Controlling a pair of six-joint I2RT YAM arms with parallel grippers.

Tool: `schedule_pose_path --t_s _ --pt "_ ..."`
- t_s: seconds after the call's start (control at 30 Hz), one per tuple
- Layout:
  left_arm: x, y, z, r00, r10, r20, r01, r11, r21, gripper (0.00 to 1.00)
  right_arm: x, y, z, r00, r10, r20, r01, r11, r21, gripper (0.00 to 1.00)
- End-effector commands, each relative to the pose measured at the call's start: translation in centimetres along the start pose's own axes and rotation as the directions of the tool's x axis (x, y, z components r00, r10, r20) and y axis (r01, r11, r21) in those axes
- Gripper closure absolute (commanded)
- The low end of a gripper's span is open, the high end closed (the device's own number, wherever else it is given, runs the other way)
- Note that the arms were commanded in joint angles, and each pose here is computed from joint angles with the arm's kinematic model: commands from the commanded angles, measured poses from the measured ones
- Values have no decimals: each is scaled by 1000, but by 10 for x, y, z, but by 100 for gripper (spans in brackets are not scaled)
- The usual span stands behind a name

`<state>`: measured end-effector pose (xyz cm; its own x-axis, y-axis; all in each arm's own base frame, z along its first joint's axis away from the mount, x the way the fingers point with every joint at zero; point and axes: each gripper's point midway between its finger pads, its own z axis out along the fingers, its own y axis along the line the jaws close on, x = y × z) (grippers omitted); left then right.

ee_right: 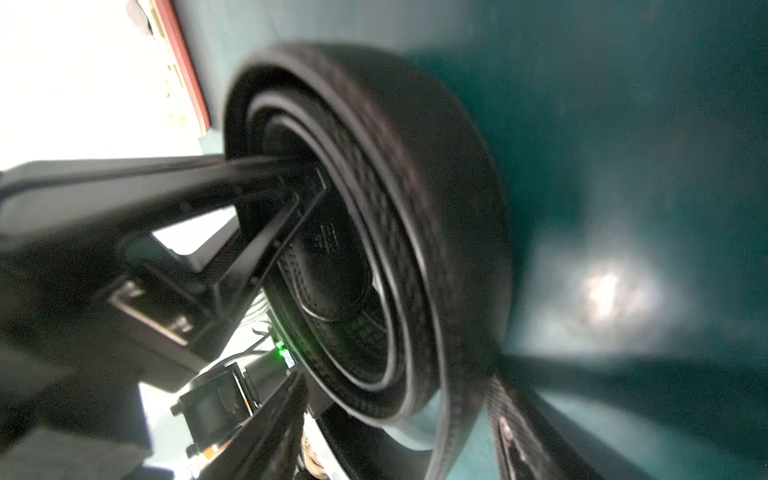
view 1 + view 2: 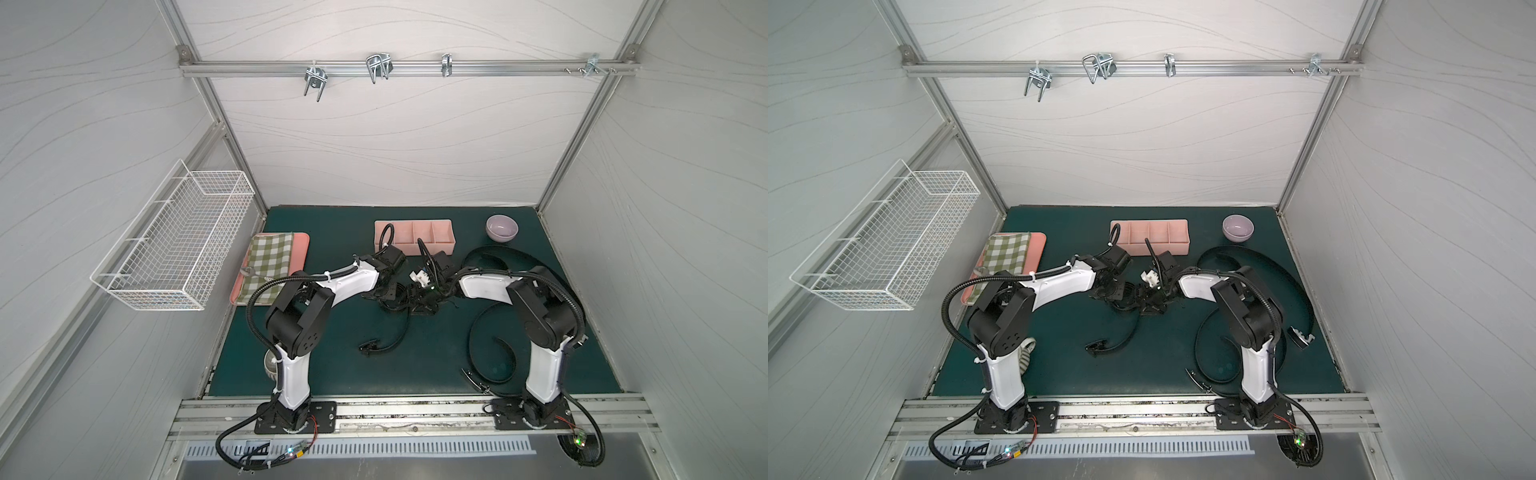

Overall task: Place the belts into the storage roll
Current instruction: Roll the belt at the center of the board.

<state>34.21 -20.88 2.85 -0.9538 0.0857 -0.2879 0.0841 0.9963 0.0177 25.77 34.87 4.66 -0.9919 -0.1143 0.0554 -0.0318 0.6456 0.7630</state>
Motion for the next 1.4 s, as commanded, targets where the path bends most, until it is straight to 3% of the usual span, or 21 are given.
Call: schedule_pose_path --t_s 0.0,0.2,0.53,0.93,1.17,1.37 --pt "34 -11 21 996 -17 -92 20 999 28 100 11 1 1 993 118 13 -118 993 10 25" --pt "56 -19 23 989 -71 -130 80 995 62 100 21 1 6 968 249 20 -249 968 18 24" --pt "81 -32 22 984 -22 -176 32 998 53 100 28 -10 6 933 360 25 -361 930 72 26" --pt "79 -35 12 982 35 -185 -21 997 76 100 66 -46 -54 990 135 27 -138 972 190 20" --pt "74 -40 11 981 42 -188 -28 996 81 100 26 -43 -90 998 -21 53 5 961 275 19" --pt "70 -43 13 980 44 -196 -30 997 73 100 -8 -31 -76 999 -43 10 38 960 277 21"
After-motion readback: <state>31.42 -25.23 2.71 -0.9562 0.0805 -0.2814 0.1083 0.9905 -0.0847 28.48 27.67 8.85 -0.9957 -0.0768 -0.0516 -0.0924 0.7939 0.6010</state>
